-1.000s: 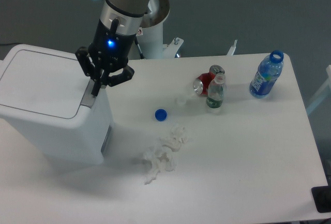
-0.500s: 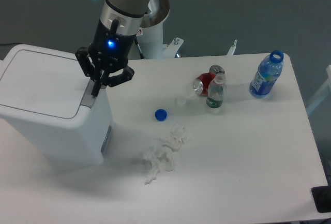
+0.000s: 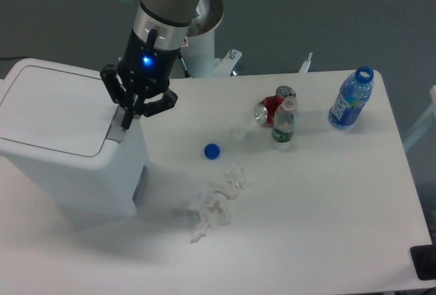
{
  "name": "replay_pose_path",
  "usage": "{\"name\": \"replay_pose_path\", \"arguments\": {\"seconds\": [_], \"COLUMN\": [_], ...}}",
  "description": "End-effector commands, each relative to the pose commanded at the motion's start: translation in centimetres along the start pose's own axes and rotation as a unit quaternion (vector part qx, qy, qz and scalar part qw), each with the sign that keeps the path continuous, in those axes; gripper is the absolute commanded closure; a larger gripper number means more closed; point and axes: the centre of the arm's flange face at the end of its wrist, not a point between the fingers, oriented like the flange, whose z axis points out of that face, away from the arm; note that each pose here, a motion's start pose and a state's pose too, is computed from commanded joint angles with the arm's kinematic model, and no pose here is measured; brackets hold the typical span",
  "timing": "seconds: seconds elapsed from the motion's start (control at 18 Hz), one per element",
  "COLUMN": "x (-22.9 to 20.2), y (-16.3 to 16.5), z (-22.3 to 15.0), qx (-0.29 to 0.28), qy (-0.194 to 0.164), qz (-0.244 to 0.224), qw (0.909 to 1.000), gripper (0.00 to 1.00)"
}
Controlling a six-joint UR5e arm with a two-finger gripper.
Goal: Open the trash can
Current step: 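Lift the gripper to flip the trash bin lid open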
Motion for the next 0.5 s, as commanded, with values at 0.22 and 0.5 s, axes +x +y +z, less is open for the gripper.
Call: {"name": "replay_pose_path", "arguments": {"seconds": [0.22, 0.5], "x": [0.07, 0.13], "y": [-0.23, -0.58], "z": [-0.32, -0.97], "qx": [0.003, 0.010], "qy": [-0.002, -0.003], "qz": [0.002, 0.005], "qw": [1.0000, 0.9999], "gripper": [0.98, 0.98]}}
